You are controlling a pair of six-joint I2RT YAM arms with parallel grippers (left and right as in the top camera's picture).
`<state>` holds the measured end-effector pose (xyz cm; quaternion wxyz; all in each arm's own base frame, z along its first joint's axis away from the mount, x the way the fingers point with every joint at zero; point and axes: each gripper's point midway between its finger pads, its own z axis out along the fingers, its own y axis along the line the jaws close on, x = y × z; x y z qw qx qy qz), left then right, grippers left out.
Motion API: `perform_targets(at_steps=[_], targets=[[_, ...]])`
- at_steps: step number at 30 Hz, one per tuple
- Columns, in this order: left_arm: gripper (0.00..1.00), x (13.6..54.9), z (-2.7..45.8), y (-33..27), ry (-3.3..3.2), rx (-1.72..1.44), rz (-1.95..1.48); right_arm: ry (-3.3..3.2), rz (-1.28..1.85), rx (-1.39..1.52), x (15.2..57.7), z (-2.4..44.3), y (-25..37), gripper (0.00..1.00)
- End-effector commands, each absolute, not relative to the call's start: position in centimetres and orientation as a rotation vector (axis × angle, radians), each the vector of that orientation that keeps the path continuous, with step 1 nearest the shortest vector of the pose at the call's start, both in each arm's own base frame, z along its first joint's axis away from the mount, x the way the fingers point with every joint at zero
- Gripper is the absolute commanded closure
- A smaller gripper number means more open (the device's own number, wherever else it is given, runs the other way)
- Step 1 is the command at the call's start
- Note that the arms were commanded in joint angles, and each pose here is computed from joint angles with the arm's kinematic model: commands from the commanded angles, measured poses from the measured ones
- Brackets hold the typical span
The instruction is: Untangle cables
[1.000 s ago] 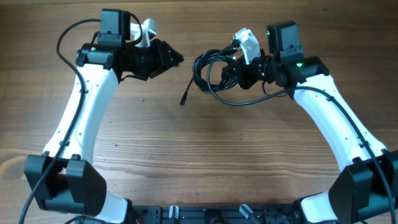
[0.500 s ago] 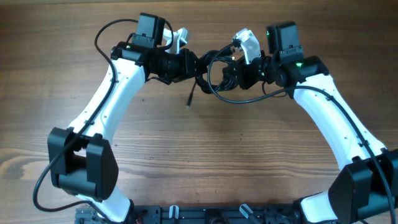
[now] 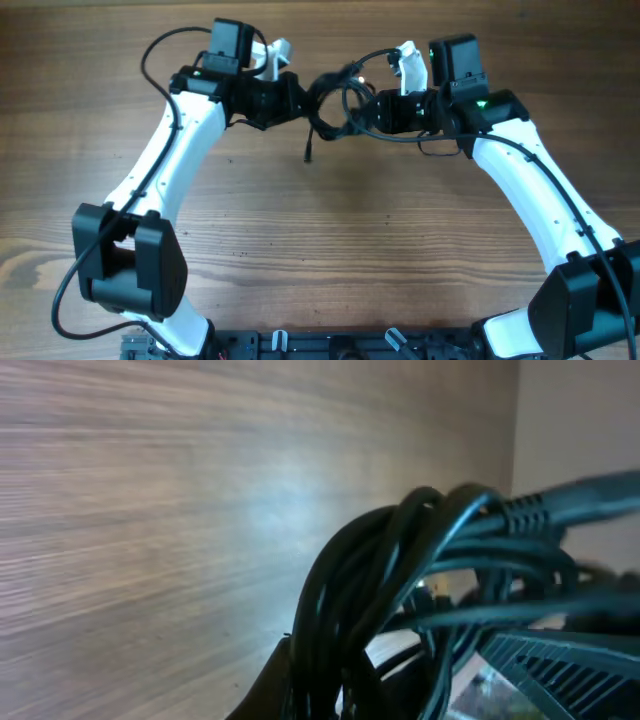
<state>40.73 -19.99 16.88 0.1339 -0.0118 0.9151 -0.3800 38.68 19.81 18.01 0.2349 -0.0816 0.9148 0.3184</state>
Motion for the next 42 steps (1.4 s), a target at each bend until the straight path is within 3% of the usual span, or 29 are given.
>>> perform_targets(at_steps=[1, 7, 11, 14, 21, 28, 34, 42], targets=[[0.96, 41.8, 18.5, -18.6, 2.578, -0.093, -1.255, 2.567, 0.847, 0.127, 39.6, 17.6, 18.7, 0.74], [0.96, 41.4, 23.7, -20.1, 2.333, 0.152, -1.608, 2.541, 0.962, 0.044, 39.2, 18.6, 20.1, 0.75], [0.96, 42.2, 22.3, -19.4, 2.387, 0.076, -1.495, 2.483, 1.049, -0.062, 38.6, 20.4, 21.1, 0.74], [0.96, 43.7, 19.5, -17.3, 2.508, -0.193, -1.274, 2.426, 1.05, -0.087, 38.1, 22.7, 21.0, 0.74], [0.96, 42.7, 18.7, -19.9, 2.559, -0.136, -1.207, 2.293, 1.087, -0.194, 36.6, 26.9, 23.1, 0.73], [0.96, 41.3, 18.6, -22.8, 2.605, -0.157, -1.245, 2.381, 0.918, 0.065, 38.1, 24.0, 23.3, 0.74], [0.96, 39.9, 20.0, -24.2, 2.597, -0.119, -1.433, 2.463, 0.904, 0.106, 39.3, 20.1, 24.0, 0.74], [0.96, 38.7, 21.0, -25.3, 2.606, -0.118, -1.567, 2.449, 0.911, 0.097, 41.0, 18.4, 25.0, 0.74]])
